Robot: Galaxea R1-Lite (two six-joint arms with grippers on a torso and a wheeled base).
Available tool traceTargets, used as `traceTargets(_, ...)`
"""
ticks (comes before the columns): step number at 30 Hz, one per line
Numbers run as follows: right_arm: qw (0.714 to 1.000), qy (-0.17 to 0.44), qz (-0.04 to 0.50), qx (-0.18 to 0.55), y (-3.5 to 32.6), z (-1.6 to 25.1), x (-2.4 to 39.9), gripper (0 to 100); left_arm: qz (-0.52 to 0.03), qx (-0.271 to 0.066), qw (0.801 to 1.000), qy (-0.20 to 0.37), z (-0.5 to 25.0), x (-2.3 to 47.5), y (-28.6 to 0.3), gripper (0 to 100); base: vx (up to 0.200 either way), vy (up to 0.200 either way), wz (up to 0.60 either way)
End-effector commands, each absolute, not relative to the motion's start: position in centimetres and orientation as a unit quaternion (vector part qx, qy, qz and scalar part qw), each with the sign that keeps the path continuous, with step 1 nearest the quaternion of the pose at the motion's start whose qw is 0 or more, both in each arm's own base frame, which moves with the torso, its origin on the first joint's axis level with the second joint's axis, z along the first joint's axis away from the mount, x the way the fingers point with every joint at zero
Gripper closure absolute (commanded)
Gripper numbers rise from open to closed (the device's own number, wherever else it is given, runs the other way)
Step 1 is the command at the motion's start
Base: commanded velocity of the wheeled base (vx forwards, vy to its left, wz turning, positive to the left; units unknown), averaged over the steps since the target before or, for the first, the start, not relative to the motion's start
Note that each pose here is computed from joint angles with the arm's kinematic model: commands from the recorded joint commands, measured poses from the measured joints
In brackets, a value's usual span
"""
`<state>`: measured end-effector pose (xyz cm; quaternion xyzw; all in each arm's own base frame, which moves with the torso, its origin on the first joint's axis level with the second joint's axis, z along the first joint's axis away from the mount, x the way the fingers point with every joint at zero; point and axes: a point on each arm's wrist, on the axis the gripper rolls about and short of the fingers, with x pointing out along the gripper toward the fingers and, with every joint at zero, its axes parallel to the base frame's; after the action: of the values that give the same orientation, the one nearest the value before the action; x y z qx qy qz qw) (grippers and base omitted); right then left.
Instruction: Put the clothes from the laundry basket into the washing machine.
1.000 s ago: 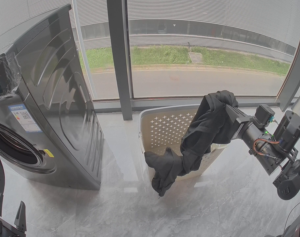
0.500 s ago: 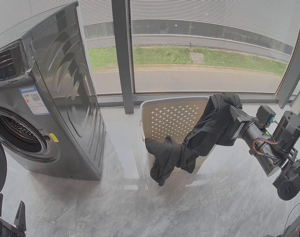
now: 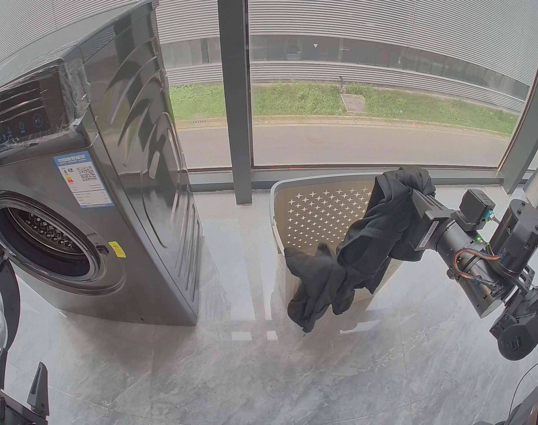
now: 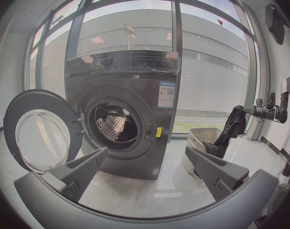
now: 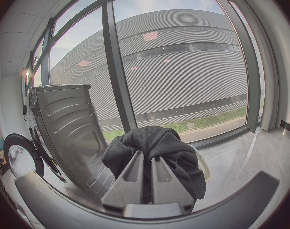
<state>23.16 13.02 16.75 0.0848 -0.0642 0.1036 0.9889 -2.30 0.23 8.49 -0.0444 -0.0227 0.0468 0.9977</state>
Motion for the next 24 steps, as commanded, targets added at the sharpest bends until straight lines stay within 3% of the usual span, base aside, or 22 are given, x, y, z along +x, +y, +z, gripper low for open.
traceTargets(1, 0.988, -0.063, 0.109, 0.085, 13.3, 16.7, 23.0, 100, 0.047, -0.045, 0.998, -0.026, 8.2, -2.4, 0.2, 0, 0.0, 0.2, 0.0)
traceTargets(18, 0.986, -0.06, 0.129, 0.086, 14.1, 16.6, 22.3, 100, 0.047, -0.045, 0.998, -0.027, 8.2, -2.4, 0.2, 0, 0.0, 0.2, 0.0)
traceTargets(24, 0.985, -0.063, 0.135, 0.088, 14.2, 16.7, 22.1, 100, 0.047, -0.043, 0.998, -0.026, 8.2, -2.4, 0.2, 0, 0.0, 0.0, 0.0)
